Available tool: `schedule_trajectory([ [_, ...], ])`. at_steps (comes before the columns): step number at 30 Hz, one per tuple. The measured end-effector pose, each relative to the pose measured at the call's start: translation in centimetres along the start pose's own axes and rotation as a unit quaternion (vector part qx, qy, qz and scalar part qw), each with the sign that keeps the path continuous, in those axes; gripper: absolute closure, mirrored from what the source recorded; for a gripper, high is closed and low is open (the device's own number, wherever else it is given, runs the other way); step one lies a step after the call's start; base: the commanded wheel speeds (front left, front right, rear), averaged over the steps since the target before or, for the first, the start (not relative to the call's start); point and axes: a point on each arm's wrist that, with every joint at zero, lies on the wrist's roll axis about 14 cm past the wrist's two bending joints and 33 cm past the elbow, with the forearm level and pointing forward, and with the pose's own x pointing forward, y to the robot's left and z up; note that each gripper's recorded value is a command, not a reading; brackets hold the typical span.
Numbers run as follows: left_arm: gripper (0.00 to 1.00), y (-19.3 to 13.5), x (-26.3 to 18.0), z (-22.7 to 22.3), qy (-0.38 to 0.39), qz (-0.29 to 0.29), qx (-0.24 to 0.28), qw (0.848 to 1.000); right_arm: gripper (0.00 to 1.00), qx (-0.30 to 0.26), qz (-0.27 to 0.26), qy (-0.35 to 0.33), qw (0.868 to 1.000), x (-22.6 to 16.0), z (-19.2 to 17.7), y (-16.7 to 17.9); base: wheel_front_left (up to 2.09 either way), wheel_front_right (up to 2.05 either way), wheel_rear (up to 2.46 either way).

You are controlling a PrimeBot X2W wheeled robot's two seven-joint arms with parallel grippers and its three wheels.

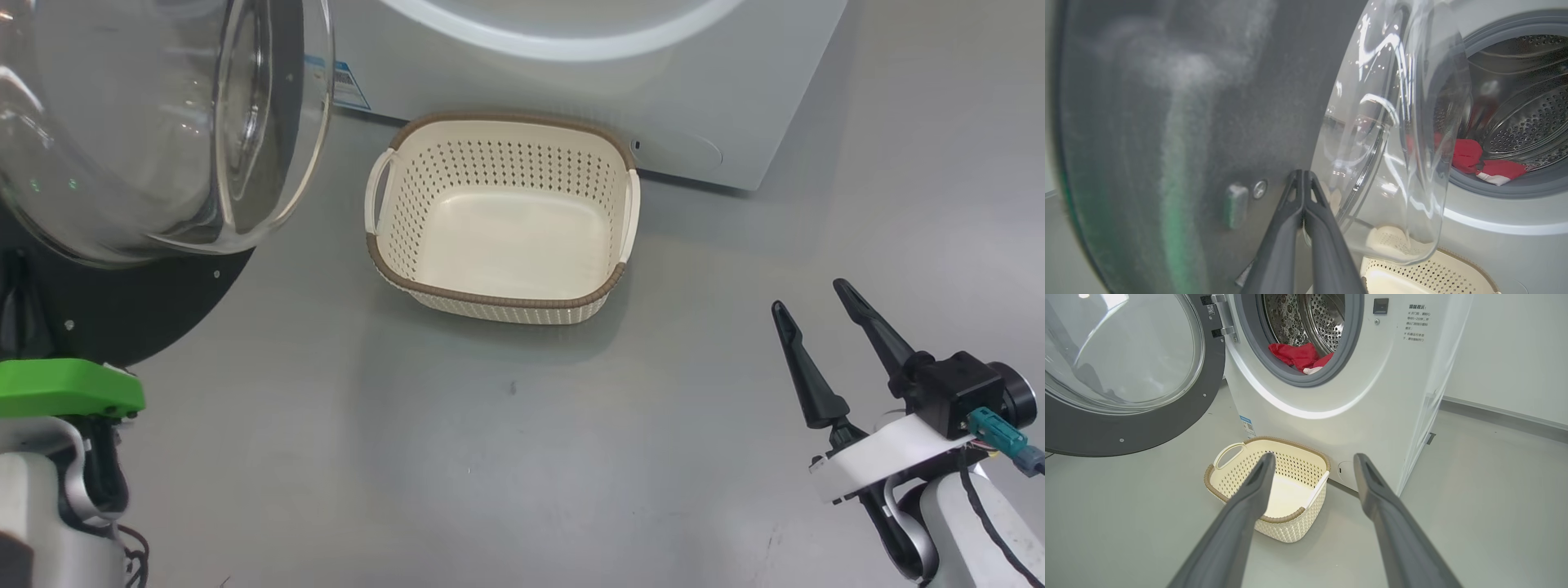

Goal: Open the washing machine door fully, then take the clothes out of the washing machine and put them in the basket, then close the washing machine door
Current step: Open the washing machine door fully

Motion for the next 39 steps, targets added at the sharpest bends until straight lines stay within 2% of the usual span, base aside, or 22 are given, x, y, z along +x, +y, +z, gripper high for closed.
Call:
schedule_trajectory([
  [9,1.00,3.5,2.3,0.9,-0.014,0.057,-0.012,0.998,0.00,-0.001,0.005,0.018,1.000,1.3,-1.5,-1.3,0.00,0.00,0.00],
  [15,1.00,5.7,3.6,1.3,-0.016,0.084,0.013,0.996,0.00,-0.003,0.003,0.032,0.999,2.0,-2.7,-2.6,0.00,0.00,0.00],
  [28,1.00,7.5,5.0,0.0,0.001,0.119,0.021,0.993,0.00,-0.004,-0.001,0.048,0.999,2.9,-4.3,-4.2,0.00,0.00,0.00],
  [39,1.00,7.1,4.3,-0.4,0.003,0.110,0.012,0.994,0.00,-0.010,-0.001,0.039,0.999,2.5,-3.3,-3.8,0.00,0.00,0.00],
])
